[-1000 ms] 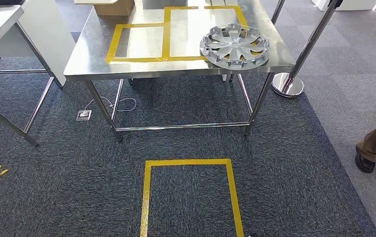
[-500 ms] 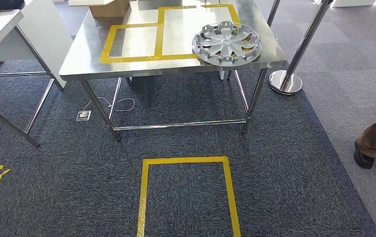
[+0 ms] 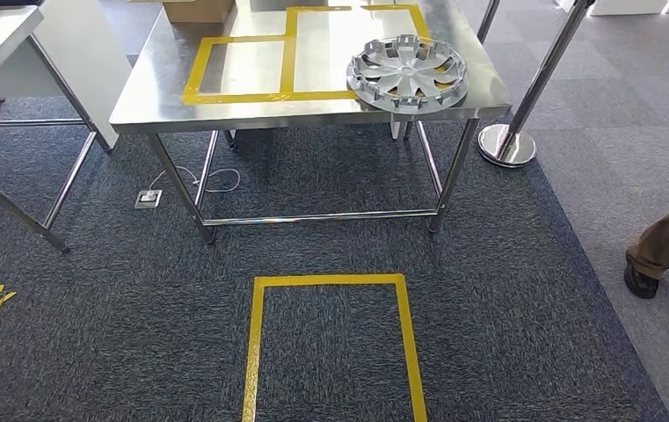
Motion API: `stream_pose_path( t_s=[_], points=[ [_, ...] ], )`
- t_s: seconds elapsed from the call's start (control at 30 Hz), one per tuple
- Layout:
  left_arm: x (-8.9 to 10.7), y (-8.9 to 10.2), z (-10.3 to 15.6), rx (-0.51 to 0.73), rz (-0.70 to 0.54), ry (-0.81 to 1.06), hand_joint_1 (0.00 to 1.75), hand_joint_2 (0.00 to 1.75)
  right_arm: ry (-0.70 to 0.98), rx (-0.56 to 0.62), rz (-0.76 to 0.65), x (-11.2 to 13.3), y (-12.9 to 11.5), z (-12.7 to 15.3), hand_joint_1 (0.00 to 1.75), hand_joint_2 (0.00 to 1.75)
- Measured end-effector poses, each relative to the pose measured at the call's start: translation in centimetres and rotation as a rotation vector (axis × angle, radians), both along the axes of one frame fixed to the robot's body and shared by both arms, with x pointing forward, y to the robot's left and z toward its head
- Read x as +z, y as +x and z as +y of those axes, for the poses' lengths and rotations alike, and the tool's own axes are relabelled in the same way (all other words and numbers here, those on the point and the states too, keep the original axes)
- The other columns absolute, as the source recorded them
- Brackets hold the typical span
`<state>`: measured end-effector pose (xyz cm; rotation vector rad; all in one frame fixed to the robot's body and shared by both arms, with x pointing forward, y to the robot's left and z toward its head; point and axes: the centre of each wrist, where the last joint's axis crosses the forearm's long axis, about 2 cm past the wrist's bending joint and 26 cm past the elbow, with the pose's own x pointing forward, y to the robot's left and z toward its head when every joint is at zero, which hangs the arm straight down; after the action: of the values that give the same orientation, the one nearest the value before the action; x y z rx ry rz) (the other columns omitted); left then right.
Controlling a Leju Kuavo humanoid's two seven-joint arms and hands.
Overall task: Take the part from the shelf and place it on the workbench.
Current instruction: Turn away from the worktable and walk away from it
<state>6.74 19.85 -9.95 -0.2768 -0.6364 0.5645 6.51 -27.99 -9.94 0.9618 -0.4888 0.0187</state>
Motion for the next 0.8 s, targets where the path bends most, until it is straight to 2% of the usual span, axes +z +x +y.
stream_pose_path(
  t_s=[0.8],
  points=[
    [0.01,-0.08,-0.14,0.007,-0.057,0.040,0.00,0.00,-0.011,0.020,0.028,-0.05,-0.27,-0.23,0.00,0.00]
  ],
)
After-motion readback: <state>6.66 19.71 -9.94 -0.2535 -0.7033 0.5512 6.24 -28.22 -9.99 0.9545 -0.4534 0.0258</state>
